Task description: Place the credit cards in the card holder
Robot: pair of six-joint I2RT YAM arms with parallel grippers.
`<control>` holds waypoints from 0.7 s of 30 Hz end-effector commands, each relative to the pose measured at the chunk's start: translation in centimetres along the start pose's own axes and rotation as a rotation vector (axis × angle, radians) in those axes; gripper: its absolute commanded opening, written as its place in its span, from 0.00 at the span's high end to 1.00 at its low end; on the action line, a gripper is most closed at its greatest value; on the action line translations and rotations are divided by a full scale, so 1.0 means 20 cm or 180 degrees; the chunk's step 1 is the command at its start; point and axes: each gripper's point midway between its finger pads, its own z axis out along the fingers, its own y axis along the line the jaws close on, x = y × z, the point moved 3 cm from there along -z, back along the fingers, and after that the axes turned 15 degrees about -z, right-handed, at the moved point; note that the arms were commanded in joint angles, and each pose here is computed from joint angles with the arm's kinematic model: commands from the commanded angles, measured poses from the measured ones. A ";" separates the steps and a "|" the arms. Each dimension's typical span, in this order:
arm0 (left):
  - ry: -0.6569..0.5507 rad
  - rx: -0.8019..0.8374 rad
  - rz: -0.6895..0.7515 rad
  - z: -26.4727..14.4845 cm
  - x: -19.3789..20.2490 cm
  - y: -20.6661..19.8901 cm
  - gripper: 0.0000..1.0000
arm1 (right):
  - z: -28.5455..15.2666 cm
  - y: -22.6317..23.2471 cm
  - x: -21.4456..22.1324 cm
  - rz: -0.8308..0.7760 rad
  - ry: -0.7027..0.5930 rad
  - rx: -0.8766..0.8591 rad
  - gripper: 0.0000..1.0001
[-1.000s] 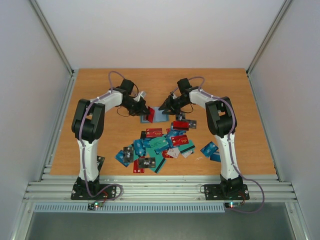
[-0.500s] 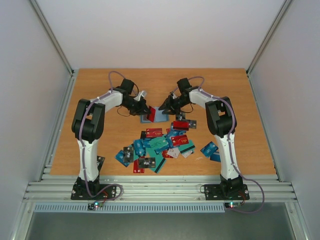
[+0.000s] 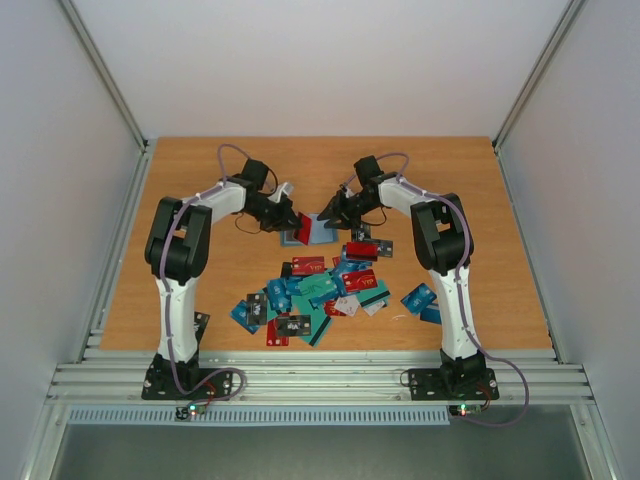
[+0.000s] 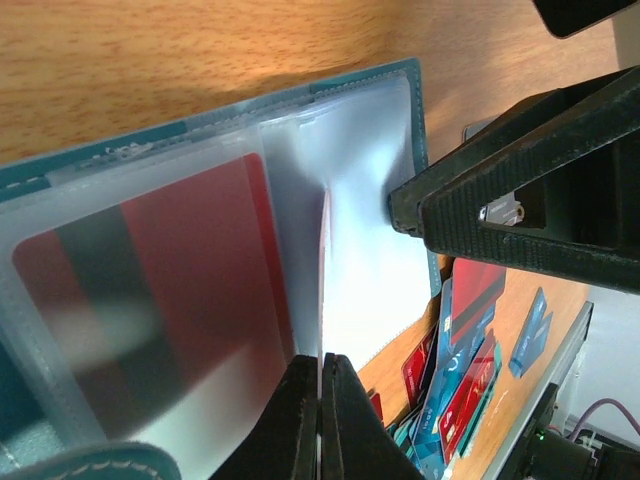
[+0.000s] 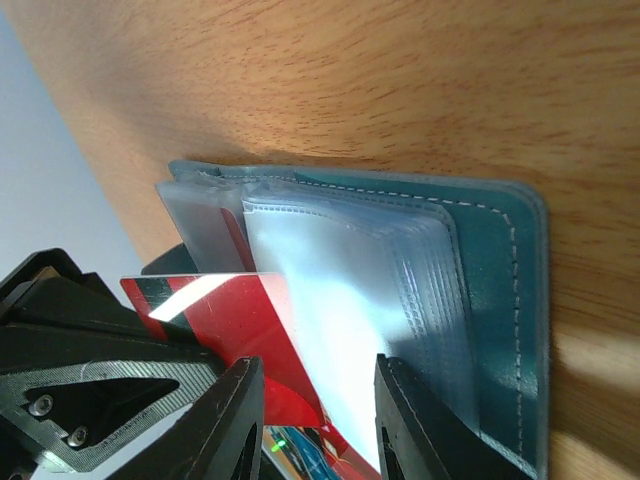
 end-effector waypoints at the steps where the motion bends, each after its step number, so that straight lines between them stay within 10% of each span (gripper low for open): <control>1: -0.0006 0.0100 0.0012 0.04 -0.04 0.00 1.00 | 0.05 -0.09 0.03 0.0102 0.0094 0.0124 0.68; 21: -0.0077 0.0093 -0.0073 0.06 -0.10 0.00 1.00 | 0.00 -0.05 0.03 -0.0005 0.0110 0.0152 0.67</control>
